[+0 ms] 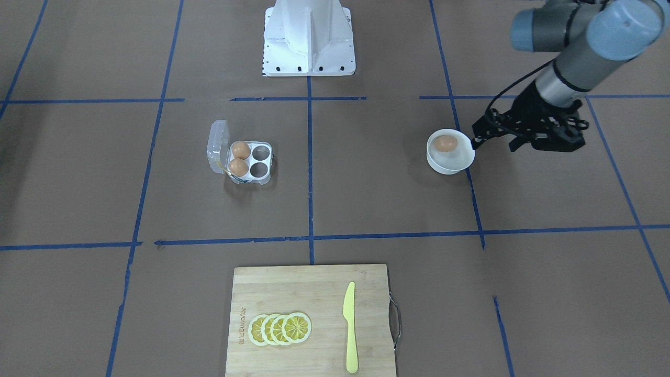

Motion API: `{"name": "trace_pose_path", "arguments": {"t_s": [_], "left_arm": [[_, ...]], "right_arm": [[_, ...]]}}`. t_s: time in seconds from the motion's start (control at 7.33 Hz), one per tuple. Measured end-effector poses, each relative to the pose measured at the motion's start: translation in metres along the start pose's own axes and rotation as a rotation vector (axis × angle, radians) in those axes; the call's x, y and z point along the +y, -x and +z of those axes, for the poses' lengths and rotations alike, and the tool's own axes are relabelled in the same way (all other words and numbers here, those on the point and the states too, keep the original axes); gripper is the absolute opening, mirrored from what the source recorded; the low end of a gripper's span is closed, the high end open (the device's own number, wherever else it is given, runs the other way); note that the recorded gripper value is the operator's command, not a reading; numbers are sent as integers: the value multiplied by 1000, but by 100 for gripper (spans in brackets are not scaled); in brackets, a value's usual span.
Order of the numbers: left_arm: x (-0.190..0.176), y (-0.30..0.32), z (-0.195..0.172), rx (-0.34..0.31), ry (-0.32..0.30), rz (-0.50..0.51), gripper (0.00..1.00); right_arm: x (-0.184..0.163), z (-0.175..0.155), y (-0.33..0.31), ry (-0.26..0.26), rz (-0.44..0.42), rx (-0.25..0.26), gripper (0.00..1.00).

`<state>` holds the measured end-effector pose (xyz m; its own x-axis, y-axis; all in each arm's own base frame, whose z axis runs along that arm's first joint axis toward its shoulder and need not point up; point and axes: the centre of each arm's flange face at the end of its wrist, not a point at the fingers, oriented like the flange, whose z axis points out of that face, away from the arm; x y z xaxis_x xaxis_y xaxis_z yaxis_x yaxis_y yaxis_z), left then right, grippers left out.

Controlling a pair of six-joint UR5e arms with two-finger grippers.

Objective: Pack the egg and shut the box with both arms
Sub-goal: 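Move the left gripper down over the brown egg in the white bowl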

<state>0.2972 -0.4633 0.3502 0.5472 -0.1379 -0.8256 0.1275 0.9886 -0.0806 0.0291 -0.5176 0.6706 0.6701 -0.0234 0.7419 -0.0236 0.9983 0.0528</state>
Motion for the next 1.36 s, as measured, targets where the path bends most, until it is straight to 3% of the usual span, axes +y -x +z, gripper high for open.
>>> {"name": "trace_pose_path", "arguments": {"t_s": [0.14,0.41,0.82,1.36], "left_arm": [[16,-22,14,-1,1,-122,98],[39,-39,36,-15,32,-349,83],[49,-32,68,-86,50,-634,81],[54,-18,95,-243,35,-755,76]], "right_arm": [[2,4,-4,-2,-3,-4,100],[5,8,-8,2,0,-15,100],[5,9,-8,5,3,-24,100],[3,6,-1,2,-6,-48,100]]}}
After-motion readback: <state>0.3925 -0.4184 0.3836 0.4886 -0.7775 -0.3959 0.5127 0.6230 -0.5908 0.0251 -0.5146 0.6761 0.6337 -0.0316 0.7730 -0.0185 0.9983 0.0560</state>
